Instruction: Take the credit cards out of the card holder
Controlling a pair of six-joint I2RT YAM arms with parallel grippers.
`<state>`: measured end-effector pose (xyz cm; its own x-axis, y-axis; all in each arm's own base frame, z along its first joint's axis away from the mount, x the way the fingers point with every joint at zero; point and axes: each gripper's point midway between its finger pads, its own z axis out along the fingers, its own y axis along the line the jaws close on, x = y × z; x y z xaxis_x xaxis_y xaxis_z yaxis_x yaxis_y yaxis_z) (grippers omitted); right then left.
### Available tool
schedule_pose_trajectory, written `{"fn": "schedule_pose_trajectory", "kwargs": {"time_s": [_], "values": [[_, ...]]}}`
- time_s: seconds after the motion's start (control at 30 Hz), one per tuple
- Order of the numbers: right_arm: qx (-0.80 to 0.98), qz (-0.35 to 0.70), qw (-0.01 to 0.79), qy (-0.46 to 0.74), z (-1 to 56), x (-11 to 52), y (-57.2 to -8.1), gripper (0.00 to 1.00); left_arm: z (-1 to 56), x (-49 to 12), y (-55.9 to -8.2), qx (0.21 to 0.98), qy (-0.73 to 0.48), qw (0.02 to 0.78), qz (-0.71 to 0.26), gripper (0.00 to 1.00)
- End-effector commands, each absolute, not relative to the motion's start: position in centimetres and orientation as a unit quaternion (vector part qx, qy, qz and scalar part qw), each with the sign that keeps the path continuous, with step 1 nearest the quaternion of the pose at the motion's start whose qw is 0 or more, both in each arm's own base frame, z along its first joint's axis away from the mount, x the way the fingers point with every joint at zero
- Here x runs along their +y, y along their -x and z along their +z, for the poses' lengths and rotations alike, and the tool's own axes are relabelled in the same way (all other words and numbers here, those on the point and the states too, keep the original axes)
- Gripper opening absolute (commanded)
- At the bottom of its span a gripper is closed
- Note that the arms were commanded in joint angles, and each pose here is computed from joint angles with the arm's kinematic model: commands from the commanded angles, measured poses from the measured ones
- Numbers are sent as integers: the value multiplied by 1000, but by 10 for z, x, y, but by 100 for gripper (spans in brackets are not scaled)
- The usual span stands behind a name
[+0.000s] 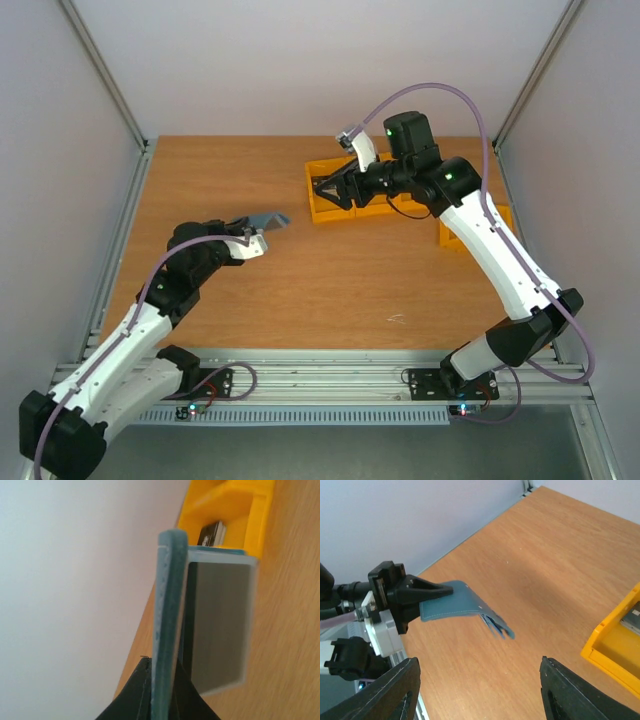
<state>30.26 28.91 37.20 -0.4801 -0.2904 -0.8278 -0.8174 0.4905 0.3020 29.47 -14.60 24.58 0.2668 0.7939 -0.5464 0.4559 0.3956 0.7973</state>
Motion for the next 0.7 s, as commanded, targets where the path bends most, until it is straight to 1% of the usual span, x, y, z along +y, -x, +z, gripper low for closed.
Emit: {"fn": "schedule_pose_trajectory", "kwargs": {"time_s": [0.0, 0.07, 0.17, 0.27, 0.37, 0.43, 0.53, 0.67], "values": [[780, 374, 355, 355, 374, 292, -291, 64, 299, -128, -303, 582, -516, 592, 210, 0], [764, 394, 349, 374, 377, 302, -281, 63, 302, -141, -289, 627, -488, 599, 104, 0], [739, 420, 343, 400, 381, 315, -267, 65, 308, -161, -267, 674, -435, 596, -48, 0], [731, 431, 346, 399, 382, 317, -264, 68, 314, -173, -254, 703, -374, 583, -164, 0], [731, 437, 348, 392, 380, 318, -264, 72, 325, -179, -249, 711, -328, 575, -236, 0], [733, 444, 344, 385, 375, 320, -265, 78, 336, -181, -248, 710, -292, 577, -280, 0], [734, 449, 338, 382, 370, 322, -264, 80, 354, -185, -244, 697, -254, 577, -342, 0], [715, 474, 329, 396, 373, 326, -255, 81, 369, -190, -235, 677, -242, 574, -393, 0]]}}
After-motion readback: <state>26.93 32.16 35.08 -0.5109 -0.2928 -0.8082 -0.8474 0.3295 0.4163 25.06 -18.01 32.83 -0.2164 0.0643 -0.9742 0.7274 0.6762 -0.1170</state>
